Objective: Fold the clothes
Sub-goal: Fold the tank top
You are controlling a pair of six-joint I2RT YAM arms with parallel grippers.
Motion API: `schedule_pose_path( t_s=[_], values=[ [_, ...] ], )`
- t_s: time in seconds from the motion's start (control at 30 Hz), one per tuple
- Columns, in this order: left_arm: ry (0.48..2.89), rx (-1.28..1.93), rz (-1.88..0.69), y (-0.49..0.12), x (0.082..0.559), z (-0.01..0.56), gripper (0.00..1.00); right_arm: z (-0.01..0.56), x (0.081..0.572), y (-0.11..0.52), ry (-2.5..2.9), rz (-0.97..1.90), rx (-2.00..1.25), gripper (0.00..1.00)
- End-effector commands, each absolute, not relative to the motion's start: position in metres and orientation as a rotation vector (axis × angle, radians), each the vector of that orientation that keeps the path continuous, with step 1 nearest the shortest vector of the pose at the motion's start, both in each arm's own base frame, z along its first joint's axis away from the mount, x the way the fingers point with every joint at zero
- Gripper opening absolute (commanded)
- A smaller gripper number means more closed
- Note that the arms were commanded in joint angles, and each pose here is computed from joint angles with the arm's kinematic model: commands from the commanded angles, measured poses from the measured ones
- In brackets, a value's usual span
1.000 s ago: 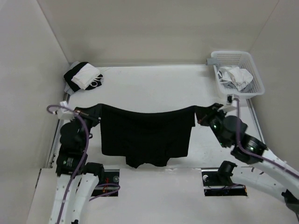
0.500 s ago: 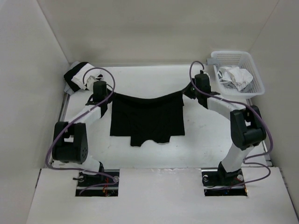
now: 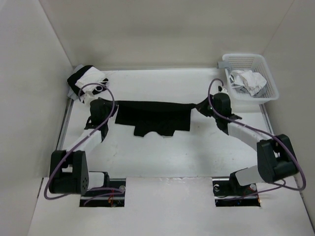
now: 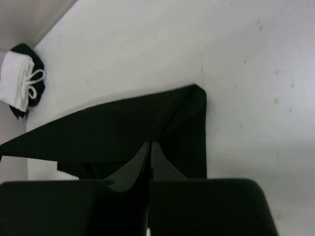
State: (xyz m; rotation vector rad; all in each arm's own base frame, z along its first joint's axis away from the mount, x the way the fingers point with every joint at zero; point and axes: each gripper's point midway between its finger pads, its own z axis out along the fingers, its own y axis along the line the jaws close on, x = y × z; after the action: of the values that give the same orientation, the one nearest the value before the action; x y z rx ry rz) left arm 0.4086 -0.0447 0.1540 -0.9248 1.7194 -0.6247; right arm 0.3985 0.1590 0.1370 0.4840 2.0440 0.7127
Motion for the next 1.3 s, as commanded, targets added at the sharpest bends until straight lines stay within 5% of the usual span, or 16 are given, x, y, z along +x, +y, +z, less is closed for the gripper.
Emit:
schedule_pose_path(
  t_s=[0.0, 0.4, 0.57, 0.7, 1.0, 1.27],
  values=[
    [1.613, -0.923, -0.735, -0.040, 0.388, 0.173, 0.02, 0.151, 0.378, 0.167, 1.960, 0.764, 0.457, 0.00],
    [1.658, -1.093, -0.702, 0.007, 0.303, 0.101, 0.05, 0.062, 0.273, 0.187, 2.203, 0.708, 0.405, 0.03],
    [1.641, -1.178, -0.617, 0.034, 0.283, 0.086, 0.22, 0.043, 0.265, 0.181, 2.259, 0.678, 0.427, 0.28],
    [1.592, -1.188, -0.595, 0.044, 0.289, 0.101, 0.24, 0.064, 0.282, 0.181, 2.195, 0.705, 0.425, 0.45],
    [1.800, -0.733, -0.757, -0.118, 0.327, 0.140, 0.24, 0.048, 0.323, 0.194, 2.205, 0.903, 0.492, 0.52],
    [1.897, -0.510, -0.861, -0.209, 0.317, 0.128, 0.24, 0.027, 0.320, 0.210, 2.253, 1.031, 0.594, 0.36]
  ],
)
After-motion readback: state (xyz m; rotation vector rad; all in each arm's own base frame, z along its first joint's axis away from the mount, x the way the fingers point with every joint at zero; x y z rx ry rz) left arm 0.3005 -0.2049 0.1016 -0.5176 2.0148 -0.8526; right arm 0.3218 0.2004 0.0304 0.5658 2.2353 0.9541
